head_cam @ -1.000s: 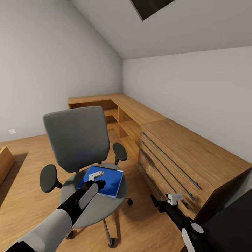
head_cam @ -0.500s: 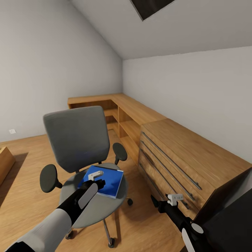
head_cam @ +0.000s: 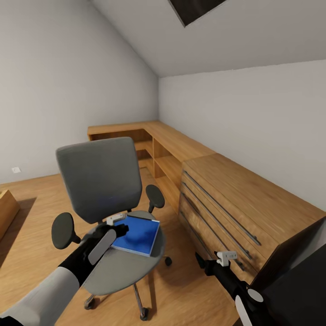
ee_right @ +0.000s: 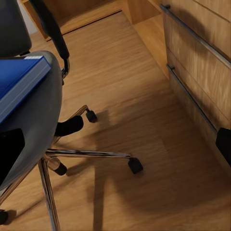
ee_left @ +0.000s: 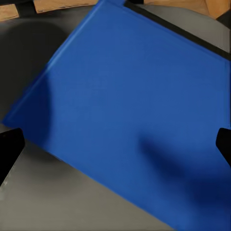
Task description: In the bedroom, organize the workspace by keeping the computer under the desk, ensuring the monitor is on the desk, placing the keyboard on the desk next to the monitor, placing the mouse on the desk next to the keyboard, moving the folder from the swivel chair onto the desk next to the mouse, stacking the notebook on top of the folder with the pen on top of the notebook, and positioning the swivel chair next to the desk.
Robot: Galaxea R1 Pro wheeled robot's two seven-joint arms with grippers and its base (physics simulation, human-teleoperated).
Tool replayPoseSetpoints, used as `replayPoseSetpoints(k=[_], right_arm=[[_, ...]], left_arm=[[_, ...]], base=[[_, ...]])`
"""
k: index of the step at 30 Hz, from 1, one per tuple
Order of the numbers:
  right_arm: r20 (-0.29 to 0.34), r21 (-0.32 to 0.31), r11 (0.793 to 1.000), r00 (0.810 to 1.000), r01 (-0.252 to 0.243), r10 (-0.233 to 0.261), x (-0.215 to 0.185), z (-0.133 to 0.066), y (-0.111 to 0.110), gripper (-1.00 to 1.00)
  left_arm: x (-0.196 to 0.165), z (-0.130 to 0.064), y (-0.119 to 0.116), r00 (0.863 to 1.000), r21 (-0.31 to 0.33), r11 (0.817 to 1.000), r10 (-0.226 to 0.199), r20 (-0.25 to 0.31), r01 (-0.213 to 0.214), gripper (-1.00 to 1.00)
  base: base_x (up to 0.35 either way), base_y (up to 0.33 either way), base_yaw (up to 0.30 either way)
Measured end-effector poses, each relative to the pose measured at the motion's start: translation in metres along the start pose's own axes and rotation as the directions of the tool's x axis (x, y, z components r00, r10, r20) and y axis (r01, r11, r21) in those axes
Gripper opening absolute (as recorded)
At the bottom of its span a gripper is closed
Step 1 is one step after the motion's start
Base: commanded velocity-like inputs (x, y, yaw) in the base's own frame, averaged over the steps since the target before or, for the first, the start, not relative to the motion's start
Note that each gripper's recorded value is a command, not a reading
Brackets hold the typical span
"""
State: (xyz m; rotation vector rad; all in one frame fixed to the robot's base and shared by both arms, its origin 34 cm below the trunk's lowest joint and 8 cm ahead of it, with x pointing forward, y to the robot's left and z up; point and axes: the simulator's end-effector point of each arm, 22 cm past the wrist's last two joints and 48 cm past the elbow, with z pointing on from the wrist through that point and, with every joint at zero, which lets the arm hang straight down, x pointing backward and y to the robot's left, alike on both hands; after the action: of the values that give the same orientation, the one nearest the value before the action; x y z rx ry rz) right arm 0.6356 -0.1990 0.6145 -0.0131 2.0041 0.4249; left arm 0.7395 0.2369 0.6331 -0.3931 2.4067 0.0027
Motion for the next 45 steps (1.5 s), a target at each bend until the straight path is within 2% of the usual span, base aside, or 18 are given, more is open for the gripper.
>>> replayPoseSetpoints(k=[5,20,31,45], right_arm=[[0.01,0.031,0.999,1.0,-0.016,0.015,-0.003,-0.004,-0.015,1.0],[0.01,0.03,0.999,1.0,-0.016,0.015,-0.003,-0.004,-0.015,1.0],[0.01,0.035,0.999,1.0,-0.017,0.017,-0.003,-0.004,-0.016,1.0],[0.009,0.036,0.999,1.0,-0.016,0.016,-0.003,-0.004,-0.016,1.0]], left_arm=[[-0.005,-0.002,0.001,1.0,0.003,1.0,0.005,0.004,-0.005,1.0],[-0.003,-0.001,0.006,1.0,-0.004,1.0,0.004,-0.003,-0.004,1.0],[0.016,0.009,0.02,0.999,-0.042,0.999,0.006,-0.045,-0.008,1.0],[0.028,0.014,0.029,0.997,-0.064,0.998,0.005,-0.072,-0.009,1.0]], base=[[0.082,0.128,0.0],[0.175,0.199,0.0],[0.029,0.024,0.0],[0.001,0.0,0.0]])
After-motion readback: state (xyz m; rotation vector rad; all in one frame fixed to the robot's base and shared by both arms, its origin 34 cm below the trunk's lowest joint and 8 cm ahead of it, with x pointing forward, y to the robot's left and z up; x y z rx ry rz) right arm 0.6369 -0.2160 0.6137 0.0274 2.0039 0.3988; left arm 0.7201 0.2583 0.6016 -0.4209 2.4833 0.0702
